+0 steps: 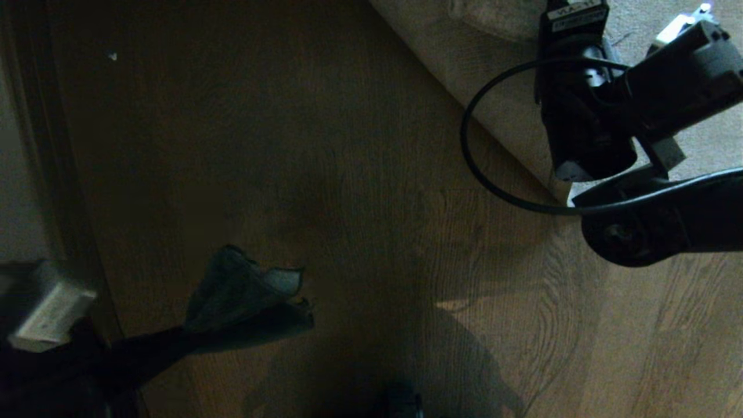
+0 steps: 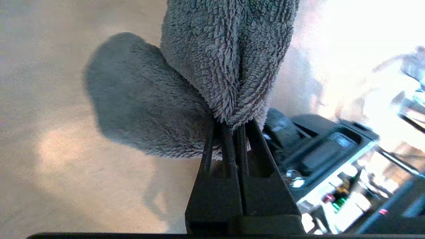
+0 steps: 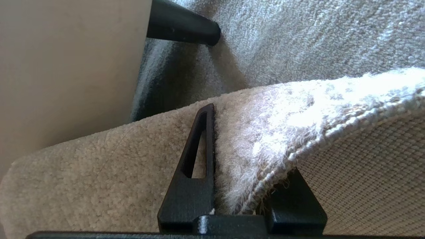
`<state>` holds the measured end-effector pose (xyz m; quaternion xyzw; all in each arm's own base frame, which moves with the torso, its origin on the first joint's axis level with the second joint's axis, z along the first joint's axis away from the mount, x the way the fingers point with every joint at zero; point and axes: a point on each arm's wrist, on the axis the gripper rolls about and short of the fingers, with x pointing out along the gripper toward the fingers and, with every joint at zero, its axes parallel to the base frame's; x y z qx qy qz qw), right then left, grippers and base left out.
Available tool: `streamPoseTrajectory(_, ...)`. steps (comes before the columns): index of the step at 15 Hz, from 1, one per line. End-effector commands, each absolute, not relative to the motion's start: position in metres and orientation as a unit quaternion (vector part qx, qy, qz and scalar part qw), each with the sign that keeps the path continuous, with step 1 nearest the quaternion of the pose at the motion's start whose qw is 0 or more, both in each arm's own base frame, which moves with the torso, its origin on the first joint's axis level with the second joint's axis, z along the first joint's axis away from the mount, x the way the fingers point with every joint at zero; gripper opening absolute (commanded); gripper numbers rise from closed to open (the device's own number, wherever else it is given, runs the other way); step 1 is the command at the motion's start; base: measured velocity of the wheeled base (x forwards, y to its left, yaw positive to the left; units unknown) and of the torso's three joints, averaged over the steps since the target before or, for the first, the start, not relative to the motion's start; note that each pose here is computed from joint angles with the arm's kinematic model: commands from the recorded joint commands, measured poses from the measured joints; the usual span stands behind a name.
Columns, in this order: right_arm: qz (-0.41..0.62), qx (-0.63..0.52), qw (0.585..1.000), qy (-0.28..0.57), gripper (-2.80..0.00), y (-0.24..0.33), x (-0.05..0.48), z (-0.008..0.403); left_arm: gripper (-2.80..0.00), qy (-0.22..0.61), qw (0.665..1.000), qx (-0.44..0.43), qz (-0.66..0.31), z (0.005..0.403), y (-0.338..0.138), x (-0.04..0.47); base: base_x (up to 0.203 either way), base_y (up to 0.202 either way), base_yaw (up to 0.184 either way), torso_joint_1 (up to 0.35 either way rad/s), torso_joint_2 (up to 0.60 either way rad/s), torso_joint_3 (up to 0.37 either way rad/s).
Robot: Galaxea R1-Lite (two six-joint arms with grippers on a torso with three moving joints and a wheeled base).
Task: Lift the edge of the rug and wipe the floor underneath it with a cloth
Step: Wipe the floor under the carpet with a rag
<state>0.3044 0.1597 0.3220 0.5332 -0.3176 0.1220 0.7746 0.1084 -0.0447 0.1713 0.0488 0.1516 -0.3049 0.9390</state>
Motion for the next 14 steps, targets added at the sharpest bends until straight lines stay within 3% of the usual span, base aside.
streamPoseTrajectory(1, 0.12, 0.534, 0.776, -0.314, -2.8, 0.162, 0.308, 0.317, -2.8, 0.195, 0.922, 0.052, -0.331, 0.158, -0.061, 0.128, 0.0, 0.0, 0.0, 0.0, 0.0, 0.0)
streamPoseTrajectory(8, 0.116, 0.531, 0.78, -0.309, -2.8, 0.165, 0.313, 0.312, -2.8, 0.185, 0.917, 0.06, -0.349, 0.129, -0.113, 0.192, 0.0, 0.0, 0.0, 0.0, 0.0, 0.0)
streamPoseTrajectory(14, 0.114, 0.529, 0.783, -0.305, -2.8, 0.166, 0.315, 0.309, -2.8, 0.169, 0.917, 0.048, -0.359, 0.129, -0.17, 0.209, 0.0, 0.0, 0.0, 0.0, 0.0, 0.0)
